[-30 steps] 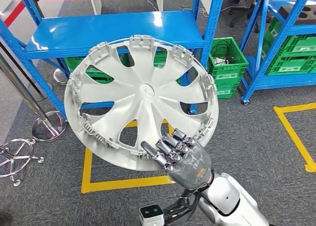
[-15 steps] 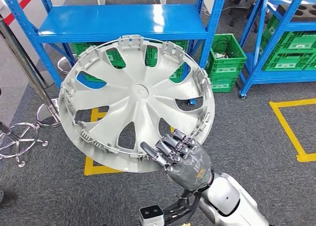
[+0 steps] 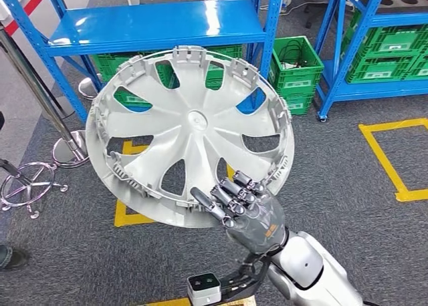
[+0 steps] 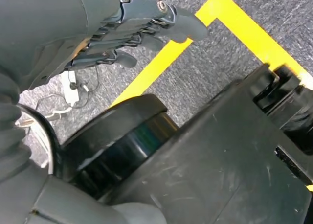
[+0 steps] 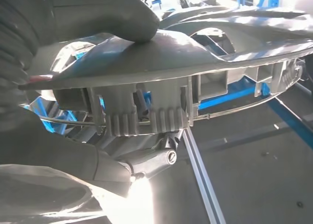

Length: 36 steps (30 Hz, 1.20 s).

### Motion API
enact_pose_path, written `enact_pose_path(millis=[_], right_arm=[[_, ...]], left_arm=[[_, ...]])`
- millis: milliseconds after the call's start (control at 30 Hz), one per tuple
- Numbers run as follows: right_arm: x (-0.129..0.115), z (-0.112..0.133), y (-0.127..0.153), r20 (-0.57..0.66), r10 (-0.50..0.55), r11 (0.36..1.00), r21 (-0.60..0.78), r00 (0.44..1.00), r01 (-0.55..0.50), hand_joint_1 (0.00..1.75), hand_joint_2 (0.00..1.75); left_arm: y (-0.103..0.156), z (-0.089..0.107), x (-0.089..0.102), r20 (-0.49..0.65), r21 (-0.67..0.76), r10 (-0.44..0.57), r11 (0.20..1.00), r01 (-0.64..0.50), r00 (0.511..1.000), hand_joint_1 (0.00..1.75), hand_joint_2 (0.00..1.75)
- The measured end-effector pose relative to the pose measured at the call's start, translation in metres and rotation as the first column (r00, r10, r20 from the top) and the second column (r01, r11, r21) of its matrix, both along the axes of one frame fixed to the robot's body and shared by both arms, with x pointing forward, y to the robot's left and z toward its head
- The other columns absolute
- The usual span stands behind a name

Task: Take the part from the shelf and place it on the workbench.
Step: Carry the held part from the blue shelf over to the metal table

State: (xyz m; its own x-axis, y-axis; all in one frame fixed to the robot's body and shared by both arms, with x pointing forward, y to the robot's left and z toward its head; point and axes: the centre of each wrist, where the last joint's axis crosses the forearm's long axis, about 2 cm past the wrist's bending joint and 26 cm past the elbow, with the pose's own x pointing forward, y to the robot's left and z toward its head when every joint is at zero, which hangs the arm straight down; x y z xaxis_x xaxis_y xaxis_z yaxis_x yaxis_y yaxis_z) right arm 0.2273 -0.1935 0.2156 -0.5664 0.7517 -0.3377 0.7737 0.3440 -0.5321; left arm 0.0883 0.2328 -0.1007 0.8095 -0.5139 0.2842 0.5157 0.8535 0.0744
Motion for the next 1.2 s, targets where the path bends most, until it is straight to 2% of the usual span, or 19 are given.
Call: enact_pose_path(millis=[1200], right_arm=[[-0.0007, 0.0037, -0.0051, 0.022, -0.007, 1.0, -0.009, 1.0, 0.007, 1.75, 1.75]], left_arm=[[0.0013, -0.0007, -0.0027, -0.018, 0.003, -0.033, 0.999, 0.033, 0.999, 0.0, 1.75]])
